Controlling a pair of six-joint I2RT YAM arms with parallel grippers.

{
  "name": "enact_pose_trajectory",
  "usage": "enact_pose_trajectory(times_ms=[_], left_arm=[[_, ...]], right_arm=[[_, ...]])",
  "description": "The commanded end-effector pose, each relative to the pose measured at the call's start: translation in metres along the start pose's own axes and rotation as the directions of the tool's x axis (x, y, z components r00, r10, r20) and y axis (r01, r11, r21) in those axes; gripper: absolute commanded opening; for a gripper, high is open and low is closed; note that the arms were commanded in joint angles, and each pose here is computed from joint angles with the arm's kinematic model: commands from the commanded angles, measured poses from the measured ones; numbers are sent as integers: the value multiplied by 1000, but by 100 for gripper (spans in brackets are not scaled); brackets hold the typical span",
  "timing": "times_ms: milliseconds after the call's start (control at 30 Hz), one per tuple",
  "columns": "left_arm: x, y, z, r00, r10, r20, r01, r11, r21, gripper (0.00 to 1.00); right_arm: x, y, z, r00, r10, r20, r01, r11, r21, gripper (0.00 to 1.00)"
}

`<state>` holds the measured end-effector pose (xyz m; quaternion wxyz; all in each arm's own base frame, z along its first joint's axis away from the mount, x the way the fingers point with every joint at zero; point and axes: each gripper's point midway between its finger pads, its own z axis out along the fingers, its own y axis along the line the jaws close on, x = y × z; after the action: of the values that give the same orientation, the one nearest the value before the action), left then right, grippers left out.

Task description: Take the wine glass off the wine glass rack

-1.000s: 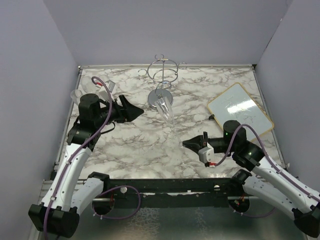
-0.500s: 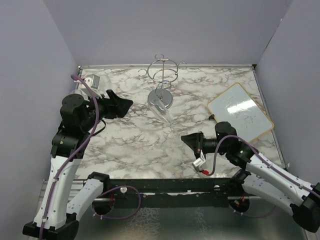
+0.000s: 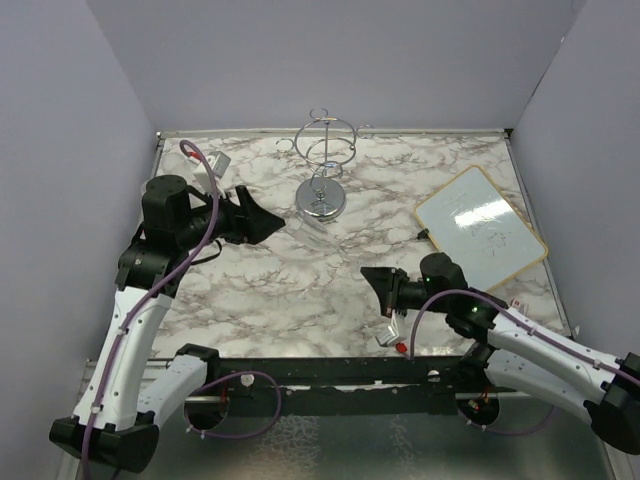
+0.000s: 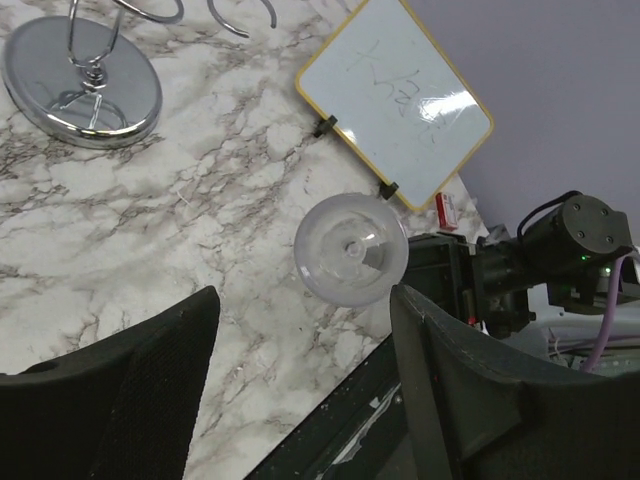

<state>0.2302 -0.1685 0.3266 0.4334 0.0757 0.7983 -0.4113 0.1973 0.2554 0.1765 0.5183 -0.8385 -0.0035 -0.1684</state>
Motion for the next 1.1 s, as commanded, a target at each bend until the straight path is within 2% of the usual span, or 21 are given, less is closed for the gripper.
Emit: enact_pose_trajectory(times_ms=[0, 167, 500, 633, 867, 1067], left_arm=[[15, -18, -5, 998, 21, -59, -14, 993, 120, 69], [35, -10, 4, 991, -29, -133, 47, 990, 132, 67], [36, -9, 7, 987, -51, -151, 72, 988, 137, 63], [29, -11, 3, 993, -36, -115, 50, 991, 123, 63], [14, -12, -2, 998, -24, -56, 28, 997, 77, 74], [5, -19, -6, 999, 13, -31, -10, 996, 89, 74]], right_arm=[[14, -21, -4, 979, -174, -101, 178, 984, 23, 1], [15, -30, -5, 972, -206, -110, 211, 977, 30, 1], [4, -31, -5, 961, -266, -76, 267, 964, 4, 1], [-2, -26, -6, 962, -266, -67, 267, 964, -3, 1], [-5, -25, -7, 963, -261, -65, 262, 965, -2, 1], [-5, -25, -7, 966, -250, -70, 251, 968, 4, 1]])
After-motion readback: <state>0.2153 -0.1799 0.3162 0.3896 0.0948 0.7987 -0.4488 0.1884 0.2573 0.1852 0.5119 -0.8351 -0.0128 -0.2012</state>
